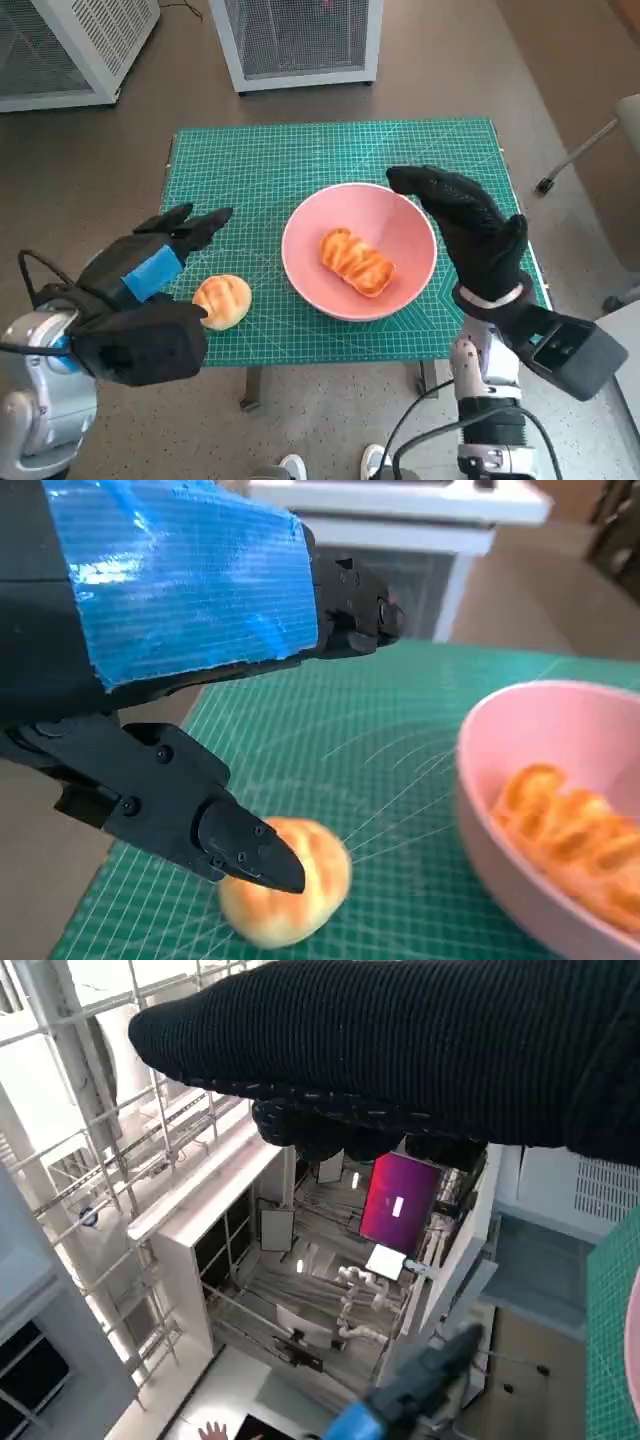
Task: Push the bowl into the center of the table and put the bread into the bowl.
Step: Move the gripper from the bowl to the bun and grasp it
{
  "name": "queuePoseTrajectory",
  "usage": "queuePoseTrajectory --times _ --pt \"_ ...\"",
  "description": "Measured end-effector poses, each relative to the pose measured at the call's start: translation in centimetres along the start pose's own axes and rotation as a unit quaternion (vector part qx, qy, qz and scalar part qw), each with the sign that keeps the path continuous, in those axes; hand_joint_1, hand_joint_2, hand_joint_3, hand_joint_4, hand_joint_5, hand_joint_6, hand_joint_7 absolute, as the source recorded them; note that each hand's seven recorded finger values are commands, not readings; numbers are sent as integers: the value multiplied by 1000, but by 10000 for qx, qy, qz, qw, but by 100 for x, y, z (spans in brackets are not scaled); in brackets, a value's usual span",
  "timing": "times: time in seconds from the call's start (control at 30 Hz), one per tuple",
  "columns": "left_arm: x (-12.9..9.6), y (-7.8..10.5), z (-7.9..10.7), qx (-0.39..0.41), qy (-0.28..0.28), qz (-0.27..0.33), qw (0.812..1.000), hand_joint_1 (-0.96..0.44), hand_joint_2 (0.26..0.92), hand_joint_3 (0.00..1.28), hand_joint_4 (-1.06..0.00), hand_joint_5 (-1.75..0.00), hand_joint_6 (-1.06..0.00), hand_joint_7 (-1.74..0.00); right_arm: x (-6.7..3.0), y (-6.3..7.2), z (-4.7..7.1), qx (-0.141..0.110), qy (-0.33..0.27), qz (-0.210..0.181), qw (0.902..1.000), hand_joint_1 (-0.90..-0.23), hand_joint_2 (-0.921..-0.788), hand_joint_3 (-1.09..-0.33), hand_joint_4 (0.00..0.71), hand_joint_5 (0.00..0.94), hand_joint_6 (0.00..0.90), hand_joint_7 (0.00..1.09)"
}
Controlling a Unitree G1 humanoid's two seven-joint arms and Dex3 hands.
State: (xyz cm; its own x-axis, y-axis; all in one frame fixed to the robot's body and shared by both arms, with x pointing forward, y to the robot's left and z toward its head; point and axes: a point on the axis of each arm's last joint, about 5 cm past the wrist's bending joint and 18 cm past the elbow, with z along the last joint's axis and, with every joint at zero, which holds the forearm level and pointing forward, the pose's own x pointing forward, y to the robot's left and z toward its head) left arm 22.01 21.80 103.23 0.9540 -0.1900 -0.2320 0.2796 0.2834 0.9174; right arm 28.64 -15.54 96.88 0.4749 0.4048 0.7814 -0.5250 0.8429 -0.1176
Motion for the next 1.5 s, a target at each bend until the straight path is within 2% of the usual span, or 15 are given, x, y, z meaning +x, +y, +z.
queuePoseTrajectory --times 0.53,1.0,1.2,1.33,1.37,1.4,1.43,1.5 --pt "240 -293 -106 -48 680 -648 9956 -73 715 2 -131 -2 -230 -1 2 -7 5 -15 -5 20 10000 -578 -921 -672 292 41 -1 710" --pt "419 -502 -136 -163 900 -942 9913 7 717 2 -146 -6 -248 -8 9 -12 21 -36 -36 48 10000 -579 -921 -670 288 48 -1 710" --pt "520 -638 -188 -112 1040 -982 9897 57 742 13 -241 -26 -342 -36 13 -13 28 -45 -46 64 10000 -584 -921 -670 286 51 -1 711" --pt "584 -706 -210 105 1044 -832 9910 78 784 28 -429 -55 -528 -89 10 -13 28 -50 -34 74 10000 -586 -921 -670 285 54 -1 711" --pt "603 -704 -208 184 1014 -752 9918 80 805 32 -565 -97 -613 -150 10 -13 28 -49 -30 75 10000 -586 -921 -670 284 55 -1 711" --pt "623 -707 -212 276 976 -657 9927 81 814 31 -615 -109 -638 -183 10 -12 28 -46 -27 77 10000 -586 -921 -670 284 55 -1 711" --pt "640 -710 -221 362 937 -545 9934 53 852 42 -659 -462 -620 -556 10 -12 27 -42 -23 78 10000 -587 -921 -670 284 56 -1 711" --pt "662 -721 -241 535 847 -351 9943 28 879 62 -696 -783 -609 -868 10 -9 25 -31 -13 84 10000 -587 -921 -669 283 57 -1 711"
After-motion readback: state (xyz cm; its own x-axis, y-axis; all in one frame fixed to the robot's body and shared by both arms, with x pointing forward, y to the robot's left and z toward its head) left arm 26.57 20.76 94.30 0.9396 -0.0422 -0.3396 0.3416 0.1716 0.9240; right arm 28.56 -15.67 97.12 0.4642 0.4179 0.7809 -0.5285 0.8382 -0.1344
